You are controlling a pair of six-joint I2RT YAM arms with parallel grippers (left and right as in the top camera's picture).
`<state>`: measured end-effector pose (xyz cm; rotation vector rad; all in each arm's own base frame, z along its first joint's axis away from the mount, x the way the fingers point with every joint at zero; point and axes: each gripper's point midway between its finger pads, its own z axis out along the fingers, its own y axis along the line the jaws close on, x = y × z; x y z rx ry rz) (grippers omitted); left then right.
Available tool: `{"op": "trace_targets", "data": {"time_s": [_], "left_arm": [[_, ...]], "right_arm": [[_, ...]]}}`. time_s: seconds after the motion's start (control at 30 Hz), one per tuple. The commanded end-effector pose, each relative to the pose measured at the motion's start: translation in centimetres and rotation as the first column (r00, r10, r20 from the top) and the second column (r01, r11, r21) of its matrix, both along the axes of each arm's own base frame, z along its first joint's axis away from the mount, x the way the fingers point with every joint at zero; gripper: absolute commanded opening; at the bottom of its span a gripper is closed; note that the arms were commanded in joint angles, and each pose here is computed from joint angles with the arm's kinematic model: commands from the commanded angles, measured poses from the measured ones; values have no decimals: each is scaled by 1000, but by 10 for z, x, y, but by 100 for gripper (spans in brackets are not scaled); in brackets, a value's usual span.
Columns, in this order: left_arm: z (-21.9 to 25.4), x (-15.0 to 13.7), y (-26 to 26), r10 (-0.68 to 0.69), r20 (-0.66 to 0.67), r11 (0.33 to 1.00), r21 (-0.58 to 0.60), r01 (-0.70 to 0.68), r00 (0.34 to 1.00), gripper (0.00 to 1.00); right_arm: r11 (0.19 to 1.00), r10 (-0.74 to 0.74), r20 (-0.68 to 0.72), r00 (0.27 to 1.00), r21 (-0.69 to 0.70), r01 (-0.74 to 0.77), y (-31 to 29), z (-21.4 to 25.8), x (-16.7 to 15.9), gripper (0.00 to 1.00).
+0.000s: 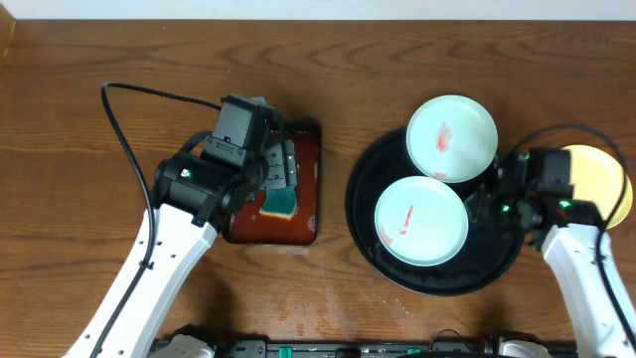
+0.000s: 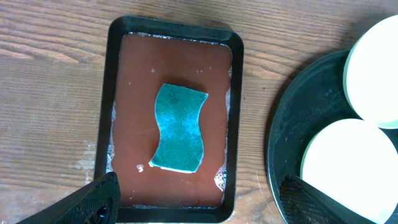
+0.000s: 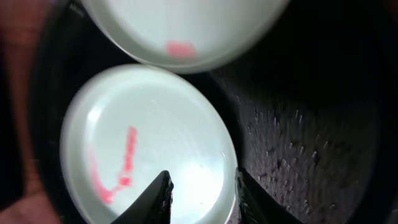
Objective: Clean dirty plates on tray and stack at the side
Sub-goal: 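Grasp the rim of the lower pale green plate with right gripper, then grasp the sponge in the red tray with left gripper and lift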
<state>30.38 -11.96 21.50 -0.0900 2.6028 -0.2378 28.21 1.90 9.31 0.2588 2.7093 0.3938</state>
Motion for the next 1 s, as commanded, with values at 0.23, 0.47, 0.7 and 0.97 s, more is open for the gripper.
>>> {"op": "trace_targets", "data": {"time_s": [0.23, 0.47, 0.7, 0.97], "left_arm": [[-92, 7, 24, 80, -164, 977, 210, -44, 983, 72], [-181, 9, -11, -62, -365, 987, 116, 111, 929, 55], [-222, 20, -4, -26, -405, 987, 132, 86, 914, 23], [-207, 19, -2, -24, -392, 989, 125, 79, 920, 8]], "right_arm": [[998, 69, 96, 993, -9, -68, 7, 37, 7, 31], [998, 62, 93, 994, -5, -62, 7, 37, 7, 30], [998, 60, 60, 996, -4, -60, 7, 33, 0, 28], [978, -153, -20, 988, -144, 149, -32, 19, -9, 25]]}}
